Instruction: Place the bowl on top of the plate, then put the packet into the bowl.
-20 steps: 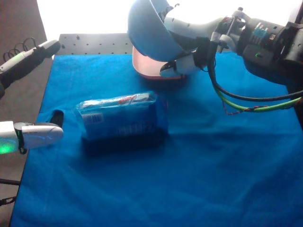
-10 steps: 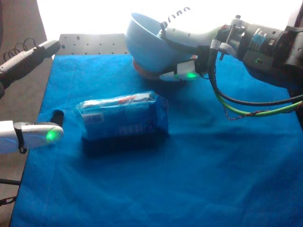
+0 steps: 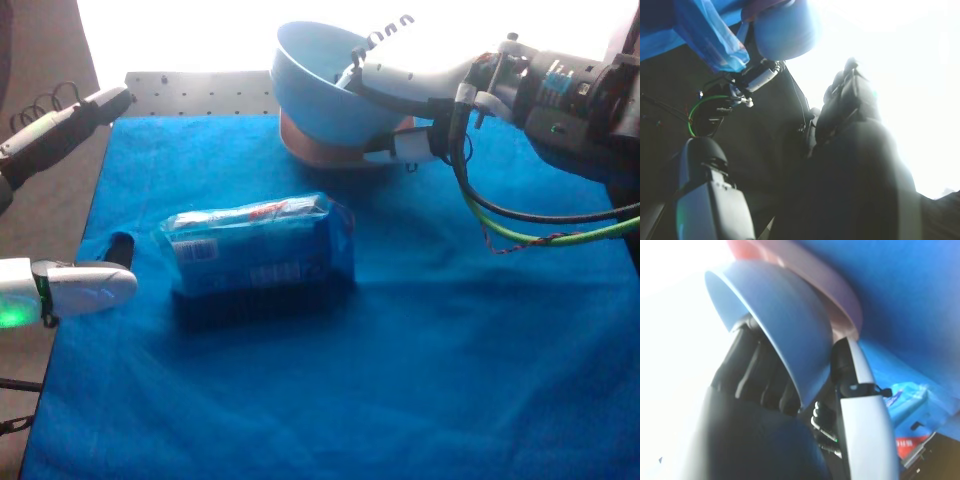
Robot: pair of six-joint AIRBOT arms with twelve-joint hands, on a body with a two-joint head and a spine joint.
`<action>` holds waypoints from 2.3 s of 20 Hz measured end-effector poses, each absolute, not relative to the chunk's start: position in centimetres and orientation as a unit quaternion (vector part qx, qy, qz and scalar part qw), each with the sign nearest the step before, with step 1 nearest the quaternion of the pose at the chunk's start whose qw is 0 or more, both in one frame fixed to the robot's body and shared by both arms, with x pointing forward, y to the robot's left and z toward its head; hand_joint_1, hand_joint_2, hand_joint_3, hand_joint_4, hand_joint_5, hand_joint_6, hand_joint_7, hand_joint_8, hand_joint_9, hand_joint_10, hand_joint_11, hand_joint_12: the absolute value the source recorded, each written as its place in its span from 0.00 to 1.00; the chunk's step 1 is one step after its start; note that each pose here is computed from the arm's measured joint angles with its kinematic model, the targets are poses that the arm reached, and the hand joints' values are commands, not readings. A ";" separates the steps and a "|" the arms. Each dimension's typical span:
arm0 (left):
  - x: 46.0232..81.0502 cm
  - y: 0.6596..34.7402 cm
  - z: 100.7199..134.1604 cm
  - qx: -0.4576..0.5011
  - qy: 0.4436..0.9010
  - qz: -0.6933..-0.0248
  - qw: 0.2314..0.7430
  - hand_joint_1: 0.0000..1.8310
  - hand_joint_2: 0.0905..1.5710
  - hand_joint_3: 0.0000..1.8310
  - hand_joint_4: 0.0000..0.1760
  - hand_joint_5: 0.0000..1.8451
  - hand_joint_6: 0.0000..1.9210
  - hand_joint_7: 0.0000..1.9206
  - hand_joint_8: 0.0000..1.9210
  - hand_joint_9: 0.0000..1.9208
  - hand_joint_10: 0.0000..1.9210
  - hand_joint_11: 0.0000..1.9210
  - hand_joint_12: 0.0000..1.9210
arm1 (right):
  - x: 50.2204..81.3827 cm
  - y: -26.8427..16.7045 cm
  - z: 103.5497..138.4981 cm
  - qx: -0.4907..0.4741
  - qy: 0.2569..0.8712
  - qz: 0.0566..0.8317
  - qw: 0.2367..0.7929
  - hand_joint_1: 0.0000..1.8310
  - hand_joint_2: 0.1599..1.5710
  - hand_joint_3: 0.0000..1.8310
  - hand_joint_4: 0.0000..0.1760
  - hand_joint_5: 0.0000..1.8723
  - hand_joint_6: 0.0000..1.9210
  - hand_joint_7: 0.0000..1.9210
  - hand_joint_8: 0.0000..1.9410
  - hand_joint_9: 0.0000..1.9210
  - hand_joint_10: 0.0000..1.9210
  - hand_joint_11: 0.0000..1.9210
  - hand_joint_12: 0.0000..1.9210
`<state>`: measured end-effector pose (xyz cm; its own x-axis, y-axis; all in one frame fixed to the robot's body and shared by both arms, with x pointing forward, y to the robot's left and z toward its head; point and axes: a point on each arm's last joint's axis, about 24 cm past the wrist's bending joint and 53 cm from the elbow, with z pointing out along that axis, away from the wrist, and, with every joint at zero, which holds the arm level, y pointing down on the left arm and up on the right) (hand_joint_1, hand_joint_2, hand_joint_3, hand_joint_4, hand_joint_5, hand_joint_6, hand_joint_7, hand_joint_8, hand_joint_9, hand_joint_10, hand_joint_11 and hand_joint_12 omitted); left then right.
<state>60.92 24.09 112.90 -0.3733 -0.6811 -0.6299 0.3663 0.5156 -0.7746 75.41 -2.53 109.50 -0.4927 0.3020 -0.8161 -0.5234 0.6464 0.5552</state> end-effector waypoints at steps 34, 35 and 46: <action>63.8 20.3 114.4 -0.068 0.672 -0.498 0.544 0.43 0.46 0.00 0.49 0.00 0.00 0.00 0.00 0.00 0.00 0.00 0.00 | 70.8 -12.4 118.5 0.006 0.658 0.526 0.538 0.07 0.60 0.01 1.00 0.00 0.00 0.00 0.00 0.00 0.00 0.00 0.00; 64.1 18.6 114.0 -0.049 0.681 -0.506 0.527 0.42 0.47 0.00 0.76 0.00 0.00 0.00 0.00 0.00 0.00 0.00 0.00 | 70.1 -13.1 119.0 0.016 0.647 0.538 0.539 0.07 0.60 0.01 1.00 0.00 0.00 0.00 0.00 0.00 0.00 0.00 0.00; 66.7 13.6 109.2 0.001 0.750 -0.468 0.468 0.69 0.70 0.00 0.00 0.50 0.47 0.51 0.58 0.53 0.51 0.50 0.63 | 68.1 -16.2 119.6 0.051 0.620 0.562 0.545 0.12 0.64 0.00 1.00 0.00 0.00 0.00 0.00 0.00 0.00 0.00 0.00</action>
<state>66.68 13.64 109.22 -0.5623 -0.4362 -0.7025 0.4387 0.5628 -0.7006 68.15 -16.17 119.63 -0.4013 0.6764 -0.6176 -0.5488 0.3623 0.7533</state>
